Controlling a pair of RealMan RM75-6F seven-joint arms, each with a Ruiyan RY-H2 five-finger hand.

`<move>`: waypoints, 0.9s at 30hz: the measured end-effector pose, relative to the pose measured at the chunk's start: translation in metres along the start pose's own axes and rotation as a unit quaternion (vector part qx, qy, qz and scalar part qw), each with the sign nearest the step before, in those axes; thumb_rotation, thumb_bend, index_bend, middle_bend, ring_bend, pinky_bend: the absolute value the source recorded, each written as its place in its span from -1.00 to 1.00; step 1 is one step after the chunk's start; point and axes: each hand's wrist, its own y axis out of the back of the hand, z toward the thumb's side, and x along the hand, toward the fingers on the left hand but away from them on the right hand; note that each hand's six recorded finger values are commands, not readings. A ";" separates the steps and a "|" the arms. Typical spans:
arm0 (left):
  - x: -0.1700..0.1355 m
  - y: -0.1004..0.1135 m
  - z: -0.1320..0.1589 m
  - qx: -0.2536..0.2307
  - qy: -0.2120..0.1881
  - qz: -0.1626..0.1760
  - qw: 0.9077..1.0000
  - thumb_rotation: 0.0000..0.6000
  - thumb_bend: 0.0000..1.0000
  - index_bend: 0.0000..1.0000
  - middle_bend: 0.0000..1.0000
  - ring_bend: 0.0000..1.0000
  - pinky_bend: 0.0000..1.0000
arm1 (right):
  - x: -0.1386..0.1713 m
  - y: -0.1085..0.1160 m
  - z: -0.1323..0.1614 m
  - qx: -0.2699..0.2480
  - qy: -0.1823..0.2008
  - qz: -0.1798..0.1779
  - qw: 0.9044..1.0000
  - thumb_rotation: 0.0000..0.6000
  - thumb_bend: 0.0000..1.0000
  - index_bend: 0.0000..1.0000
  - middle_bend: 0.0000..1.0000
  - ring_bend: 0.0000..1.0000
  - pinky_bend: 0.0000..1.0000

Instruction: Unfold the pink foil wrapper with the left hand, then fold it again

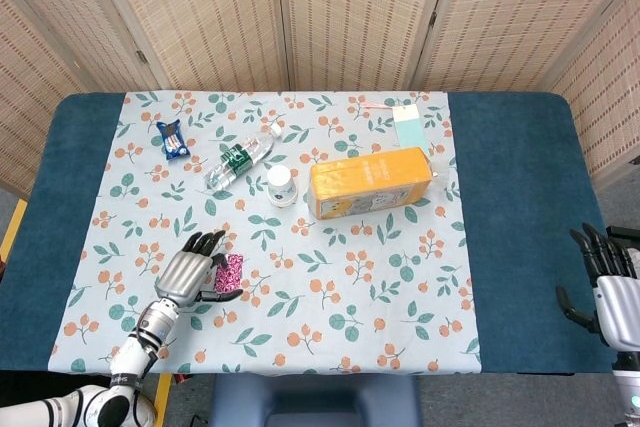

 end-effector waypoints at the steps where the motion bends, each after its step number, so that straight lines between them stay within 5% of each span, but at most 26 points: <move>1: 0.000 -0.001 0.000 0.001 0.001 0.000 1.000 -0.57 -0.77 -0.16 -0.97 -1.00 -1.00 | 0.000 0.000 0.000 0.000 0.000 0.000 1.000 1.00 -0.11 -1.00 -0.92 -1.00 -1.00; 27: 0.005 -0.022 -0.004 0.022 0.016 -0.002 1.000 -0.57 -0.76 -0.25 -1.00 -1.00 -1.00 | 0.000 -0.001 -0.001 0.001 -0.003 0.002 1.000 1.00 -0.11 -1.00 -0.92 -1.00 -1.00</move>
